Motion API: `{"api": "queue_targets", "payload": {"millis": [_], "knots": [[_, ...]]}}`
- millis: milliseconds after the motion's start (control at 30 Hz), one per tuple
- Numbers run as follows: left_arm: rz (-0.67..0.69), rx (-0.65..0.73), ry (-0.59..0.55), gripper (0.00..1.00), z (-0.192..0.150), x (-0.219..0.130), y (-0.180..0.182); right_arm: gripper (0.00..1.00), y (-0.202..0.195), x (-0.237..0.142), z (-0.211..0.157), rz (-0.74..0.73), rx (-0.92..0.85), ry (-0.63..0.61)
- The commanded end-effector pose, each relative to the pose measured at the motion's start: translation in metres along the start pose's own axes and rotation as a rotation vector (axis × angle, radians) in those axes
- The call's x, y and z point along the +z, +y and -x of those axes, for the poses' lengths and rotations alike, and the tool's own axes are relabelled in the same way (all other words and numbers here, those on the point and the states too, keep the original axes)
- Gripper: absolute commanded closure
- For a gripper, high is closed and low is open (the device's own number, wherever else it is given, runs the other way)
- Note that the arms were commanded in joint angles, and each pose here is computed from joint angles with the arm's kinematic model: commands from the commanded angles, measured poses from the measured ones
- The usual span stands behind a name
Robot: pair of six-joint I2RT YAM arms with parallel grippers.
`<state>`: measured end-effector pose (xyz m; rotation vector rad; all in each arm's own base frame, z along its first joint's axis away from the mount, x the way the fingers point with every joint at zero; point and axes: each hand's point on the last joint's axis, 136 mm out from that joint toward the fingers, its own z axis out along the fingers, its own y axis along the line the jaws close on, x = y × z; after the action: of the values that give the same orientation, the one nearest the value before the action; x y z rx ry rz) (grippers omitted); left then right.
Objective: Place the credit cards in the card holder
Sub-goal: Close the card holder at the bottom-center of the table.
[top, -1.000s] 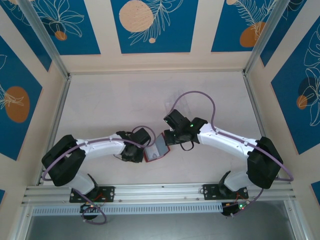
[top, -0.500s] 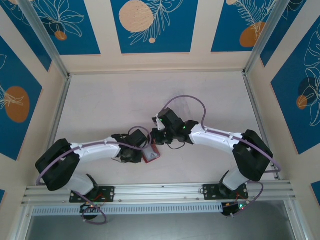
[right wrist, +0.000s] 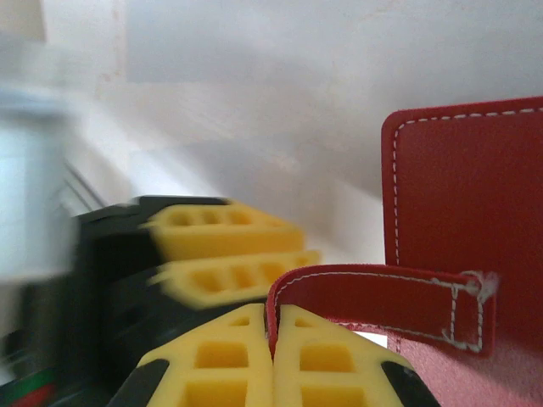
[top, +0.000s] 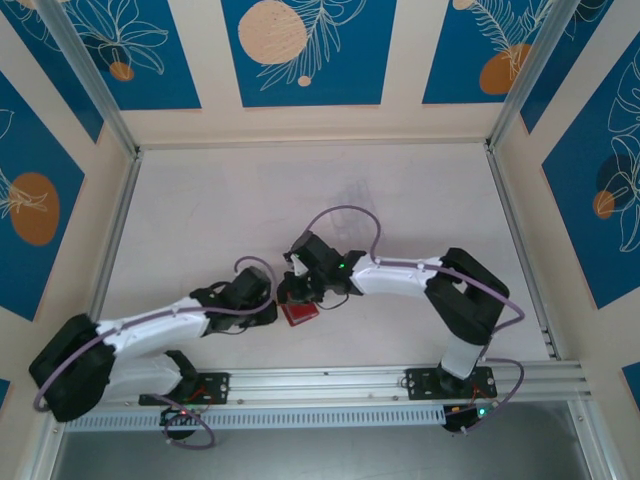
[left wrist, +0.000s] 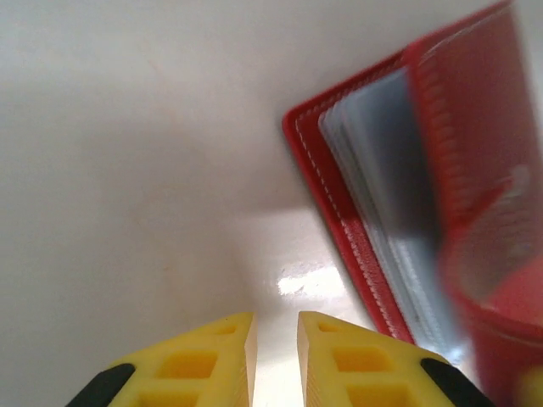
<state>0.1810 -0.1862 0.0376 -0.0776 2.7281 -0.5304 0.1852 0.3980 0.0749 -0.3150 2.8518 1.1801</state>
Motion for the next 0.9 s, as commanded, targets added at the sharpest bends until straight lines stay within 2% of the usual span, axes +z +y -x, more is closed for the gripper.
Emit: {"api": "queue_targets", "payload": {"millis": [0, 200, 367, 433, 500, 600, 733, 833, 867], "knots": [[0.042, -0.047, -0.085, 0.79, 0.007, -0.019, 0.019, 0.88, -0.008, 0.016, -0.005, -0.07, -0.025, 0.034], [0.063, -0.024, -0.164, 0.74, 0.013, -0.056, 0.033, 0.59, 0.037, -0.015, -0.002, 0.04, -0.166, 0.049], [0.048, 0.007, -0.179, 0.73, 0.023, -0.065, 0.023, 0.51, 0.064, -0.061, -0.006, 0.151, -0.232, 0.073], [0.053, 0.021, -0.182, 0.73, 0.029, -0.068, 0.019, 0.46, 0.068, -0.078, -0.009, 0.18, -0.242, 0.081], [0.057, 0.028, -0.188, 0.73, 0.034, -0.071, 0.015, 0.45, 0.063, -0.091, -0.009, 0.163, -0.243, 0.064], [0.028, 0.049, -0.206, 0.72, 0.044, -0.077, 0.003, 0.5, 0.03, -0.097, -0.003, 0.048, -0.192, 0.023], [-0.005, 0.101, -0.182, 0.73, 0.052, -0.076, -0.017, 0.85, -0.015, -0.078, -0.003, -0.07, -0.109, 0.05], [-0.054, 0.136, -0.144, 0.75, 0.055, -0.07, -0.038, 0.99, -0.037, -0.055, -0.006, -0.146, -0.077, 0.089], [-0.064, 0.14, -0.137, 0.75, 0.056, -0.067, -0.042, 1.0, -0.043, -0.049, -0.007, -0.17, -0.069, 0.101]]}}
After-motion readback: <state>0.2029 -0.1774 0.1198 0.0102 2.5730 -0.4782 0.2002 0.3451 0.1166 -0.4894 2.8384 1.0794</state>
